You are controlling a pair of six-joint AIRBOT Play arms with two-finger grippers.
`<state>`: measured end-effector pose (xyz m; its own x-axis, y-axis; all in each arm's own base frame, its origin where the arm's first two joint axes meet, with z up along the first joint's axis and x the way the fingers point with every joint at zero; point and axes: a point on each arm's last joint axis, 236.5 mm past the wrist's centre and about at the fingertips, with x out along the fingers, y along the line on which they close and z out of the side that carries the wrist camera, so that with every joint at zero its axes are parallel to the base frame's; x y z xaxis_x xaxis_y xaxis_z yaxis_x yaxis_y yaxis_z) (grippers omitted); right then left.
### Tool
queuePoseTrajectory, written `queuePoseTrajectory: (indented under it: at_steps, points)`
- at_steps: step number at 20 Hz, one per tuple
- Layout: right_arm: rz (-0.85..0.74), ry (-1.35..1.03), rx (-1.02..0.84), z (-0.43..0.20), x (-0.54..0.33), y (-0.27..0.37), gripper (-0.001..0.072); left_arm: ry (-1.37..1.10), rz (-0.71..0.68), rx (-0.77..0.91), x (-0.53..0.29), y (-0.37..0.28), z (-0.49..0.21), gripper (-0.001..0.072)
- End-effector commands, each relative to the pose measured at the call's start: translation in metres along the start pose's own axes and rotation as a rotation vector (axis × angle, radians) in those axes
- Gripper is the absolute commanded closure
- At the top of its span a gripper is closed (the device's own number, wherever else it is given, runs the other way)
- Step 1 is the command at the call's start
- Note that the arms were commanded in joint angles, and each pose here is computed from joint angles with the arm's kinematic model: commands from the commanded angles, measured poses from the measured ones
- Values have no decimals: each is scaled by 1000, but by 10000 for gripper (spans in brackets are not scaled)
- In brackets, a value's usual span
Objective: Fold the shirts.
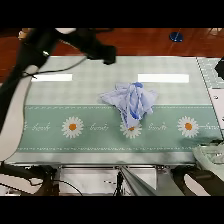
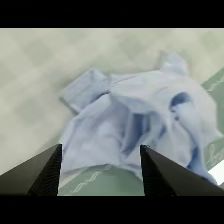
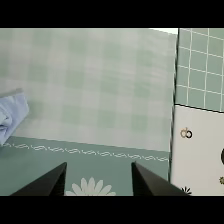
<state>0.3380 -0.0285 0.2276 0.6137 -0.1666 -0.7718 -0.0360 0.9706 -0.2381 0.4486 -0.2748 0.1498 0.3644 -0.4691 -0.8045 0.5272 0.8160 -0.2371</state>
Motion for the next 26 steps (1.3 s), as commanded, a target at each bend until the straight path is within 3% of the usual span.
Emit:
queuePoseTrajectory:
  at_steps: [1, 4, 7, 15, 26]
  points:
    - [-6, 66, -22, -3, 24, 2, 235, 202, 70, -117, -33, 90, -58, 132]
    - [59, 138, -37, -7, 55, 22, 235, 333, 8, -244, -17, 124, -110, 130]
    - [158, 224, -57, -17, 80, 49, 179, 399, -153, -328, 13, 116, -140, 21]
    - [249, 331, -55, -30, 119, 78, 179, 490, -468, -462, 87, 83, -163, 21]
    - [273, 387, -34, -53, 142, 91, 180, 512, -469, -414, 142, 33, -166, 22]
